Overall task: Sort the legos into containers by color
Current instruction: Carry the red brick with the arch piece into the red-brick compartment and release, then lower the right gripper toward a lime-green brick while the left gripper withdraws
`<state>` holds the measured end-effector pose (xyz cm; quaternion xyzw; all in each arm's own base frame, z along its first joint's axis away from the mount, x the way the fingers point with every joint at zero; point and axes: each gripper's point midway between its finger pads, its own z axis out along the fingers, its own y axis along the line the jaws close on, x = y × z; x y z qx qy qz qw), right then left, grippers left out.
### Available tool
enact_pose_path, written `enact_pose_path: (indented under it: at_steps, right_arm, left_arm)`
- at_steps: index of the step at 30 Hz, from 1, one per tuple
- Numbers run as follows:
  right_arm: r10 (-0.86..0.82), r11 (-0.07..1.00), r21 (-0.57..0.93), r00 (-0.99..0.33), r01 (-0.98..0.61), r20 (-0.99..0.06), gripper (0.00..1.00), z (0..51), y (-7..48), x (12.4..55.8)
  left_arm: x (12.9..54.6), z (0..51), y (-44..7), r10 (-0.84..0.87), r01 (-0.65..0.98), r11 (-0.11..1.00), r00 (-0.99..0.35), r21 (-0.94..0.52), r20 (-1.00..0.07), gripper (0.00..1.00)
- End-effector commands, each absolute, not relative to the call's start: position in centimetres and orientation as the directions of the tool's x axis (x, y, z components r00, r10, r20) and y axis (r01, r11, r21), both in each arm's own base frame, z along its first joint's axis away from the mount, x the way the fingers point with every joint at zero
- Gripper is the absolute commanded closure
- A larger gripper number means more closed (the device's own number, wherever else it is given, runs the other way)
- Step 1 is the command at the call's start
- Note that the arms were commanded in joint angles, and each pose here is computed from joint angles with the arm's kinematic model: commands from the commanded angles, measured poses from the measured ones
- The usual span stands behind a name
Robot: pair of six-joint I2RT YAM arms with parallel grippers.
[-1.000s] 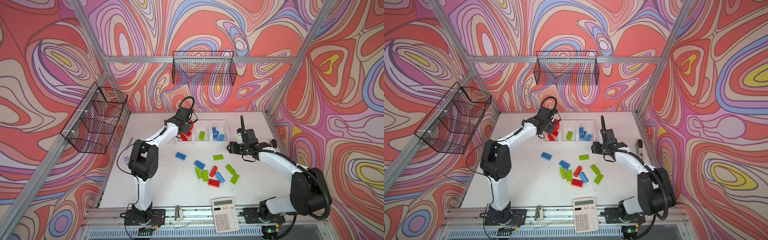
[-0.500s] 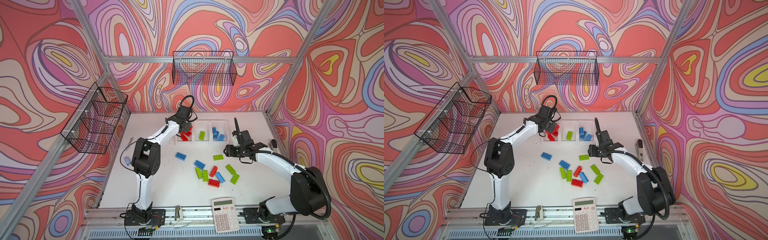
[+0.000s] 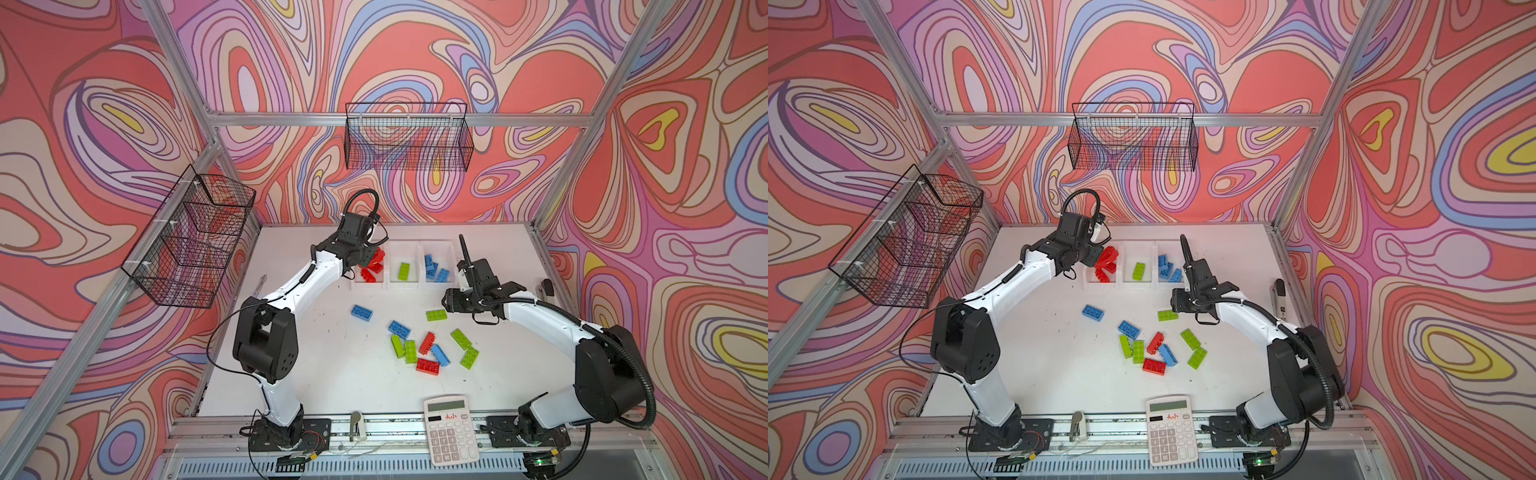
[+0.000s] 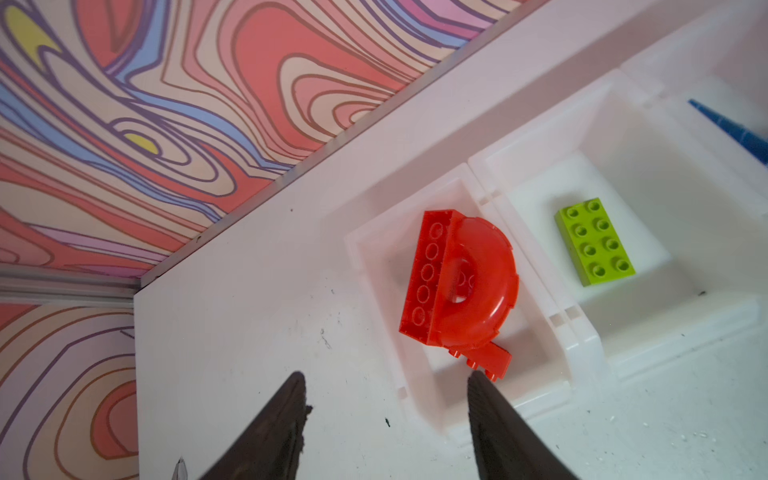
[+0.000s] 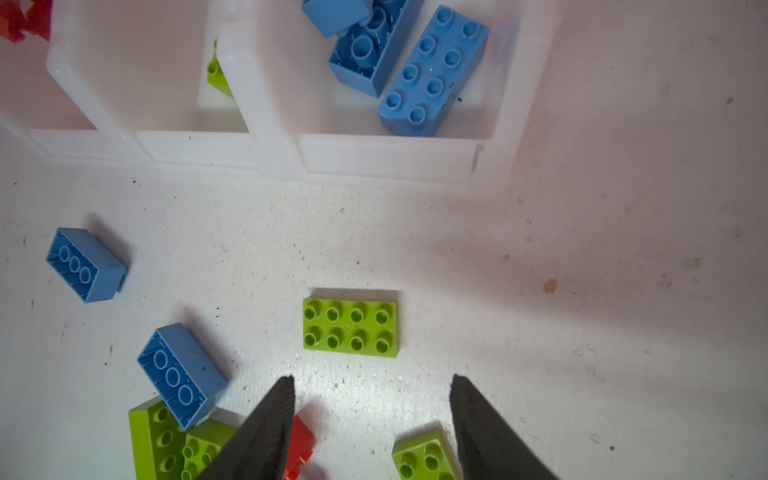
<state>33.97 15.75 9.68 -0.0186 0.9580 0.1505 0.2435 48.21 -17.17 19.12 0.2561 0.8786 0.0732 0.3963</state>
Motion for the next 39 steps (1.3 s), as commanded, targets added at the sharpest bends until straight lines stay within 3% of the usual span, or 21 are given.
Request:
enact_pose_path:
  at_steps: [1, 9, 14, 19, 23, 28, 34, 39]
  right_arm:
    - [0.058, 0.952, 0.288, -0.869, -0.1, -0.492, 0.37, 10.4, 16.1, 34.6]
    - [0.068, 0.957, 0.276, -0.863, -0.084, -0.5, 0.37, 10.4, 15.6, 34.3]
    - [0.069, 0.957, 0.277, -0.862, -0.085, -0.502, 0.37, 10.3, 15.6, 34.3]
    - [0.074, 0.96, 0.27, -0.857, -0.078, -0.51, 0.37, 10.5, 15.2, 34.0]
    - [0.079, 0.961, 0.266, -0.855, -0.071, -0.513, 0.38, 10.5, 14.9, 33.8]
    - [0.083, 0.963, 0.262, -0.851, -0.066, -0.519, 0.38, 10.8, 14.7, 33.6]
    - [0.084, 0.964, 0.258, -0.849, -0.063, -0.522, 0.38, 10.9, 14.6, 33.6]
    - [0.089, 0.964, 0.26, -0.848, -0.06, -0.522, 0.39, 10.8, 14.6, 33.6]
  left_arm:
    - [48.5, 16.5, -19.4, 0.609, 0.507, 0.784, -0.518, 0.358, -0.6, 0.36]
    - [49.1, 12.1, -21.6, 0.743, 0.622, 0.66, -0.452, 0.423, -0.494, 0.36]
    - [50.3, 10.9, -20.4, 0.799, 0.61, 0.601, -0.436, 0.517, -0.414, 0.42]
    - [50.4, 10.8, -19.5, 0.858, 0.616, 0.514, -0.365, 0.597, -0.362, 0.56]
    - [50.0, 11.4, -19.6, 0.884, 0.64, 0.465, -0.296, 0.611, -0.363, 0.77]
    - [49.3, 10.7, -18.5, 0.914, 0.65, 0.406, -0.272, 0.642, -0.301, 0.83]
    - [47.9, 11.6, -18.6, 0.921, 0.655, 0.374, -0.178, 0.657, -0.346, 0.8]
    - [47.9, 10.6, -18.3, 0.954, 0.645, 0.282, -0.109, 0.71, -0.28, 0.51]
